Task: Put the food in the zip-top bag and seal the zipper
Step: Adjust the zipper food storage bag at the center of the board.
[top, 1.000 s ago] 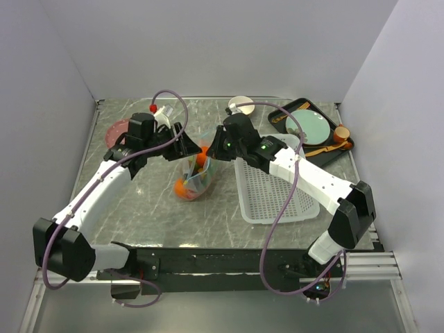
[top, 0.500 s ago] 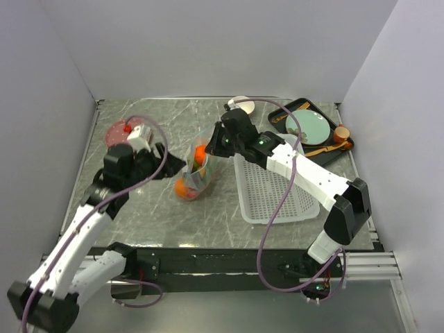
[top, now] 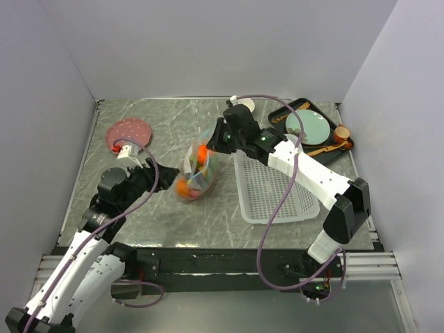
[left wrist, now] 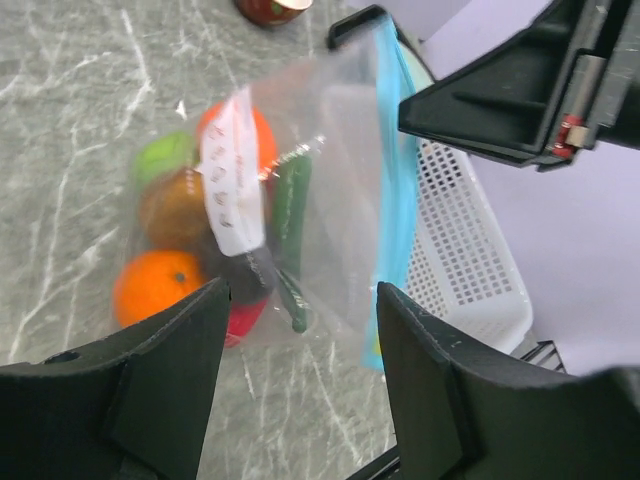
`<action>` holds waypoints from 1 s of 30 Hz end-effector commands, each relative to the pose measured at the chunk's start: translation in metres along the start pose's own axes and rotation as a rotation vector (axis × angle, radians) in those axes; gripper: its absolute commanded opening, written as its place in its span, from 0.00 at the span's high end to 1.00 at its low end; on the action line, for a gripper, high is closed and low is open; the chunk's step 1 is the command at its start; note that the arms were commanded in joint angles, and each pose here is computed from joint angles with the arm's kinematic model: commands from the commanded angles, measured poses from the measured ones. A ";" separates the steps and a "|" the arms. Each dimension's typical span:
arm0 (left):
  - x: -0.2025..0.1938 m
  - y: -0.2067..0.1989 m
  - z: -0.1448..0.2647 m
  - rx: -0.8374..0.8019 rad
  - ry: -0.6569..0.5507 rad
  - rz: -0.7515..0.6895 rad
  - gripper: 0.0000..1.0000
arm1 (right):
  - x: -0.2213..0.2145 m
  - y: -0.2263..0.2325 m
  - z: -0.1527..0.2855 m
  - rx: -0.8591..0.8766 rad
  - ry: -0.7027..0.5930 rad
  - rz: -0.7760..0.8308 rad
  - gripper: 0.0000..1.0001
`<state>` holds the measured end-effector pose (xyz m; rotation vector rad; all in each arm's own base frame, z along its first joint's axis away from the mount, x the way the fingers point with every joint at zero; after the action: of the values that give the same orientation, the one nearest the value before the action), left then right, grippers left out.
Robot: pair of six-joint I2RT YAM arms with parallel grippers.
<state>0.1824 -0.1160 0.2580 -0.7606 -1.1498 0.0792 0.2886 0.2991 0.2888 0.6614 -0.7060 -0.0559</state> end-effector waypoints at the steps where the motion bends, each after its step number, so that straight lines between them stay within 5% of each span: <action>1: 0.002 -0.009 -0.001 -0.052 -0.054 0.003 0.35 | 0.019 0.010 -0.001 0.031 -0.037 -0.011 0.82; 11: -0.001 -0.021 -0.012 -0.016 -0.018 -0.052 0.36 | 0.037 -0.006 -0.006 -0.017 -0.045 -0.027 0.85; 18: -0.006 -0.023 -0.024 -0.021 0.023 -0.069 0.35 | 0.018 -0.043 0.026 -0.098 -0.080 -0.059 0.76; 25: -0.011 -0.030 -0.038 -0.056 0.078 -0.082 0.33 | 0.002 -0.070 0.067 -0.157 -0.160 -0.095 0.41; 30: -0.023 -0.041 -0.043 -0.109 0.142 -0.091 0.33 | -0.009 -0.094 0.085 -0.239 -0.145 -0.142 0.36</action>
<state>0.1967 -0.1632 0.2300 -0.7113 -1.0078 -0.0334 0.2514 0.2011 0.2778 0.5244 -0.7565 -0.2402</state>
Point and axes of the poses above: each gripper's point midway between its finger pads, its own z axis back along the fingers, its own y axis along the line the jaws close on, x = y × z, the point moved 7 cm from there along z, back along the fingers, and after that the axes turned 2 degrees about -z, right-handed, at the moved point
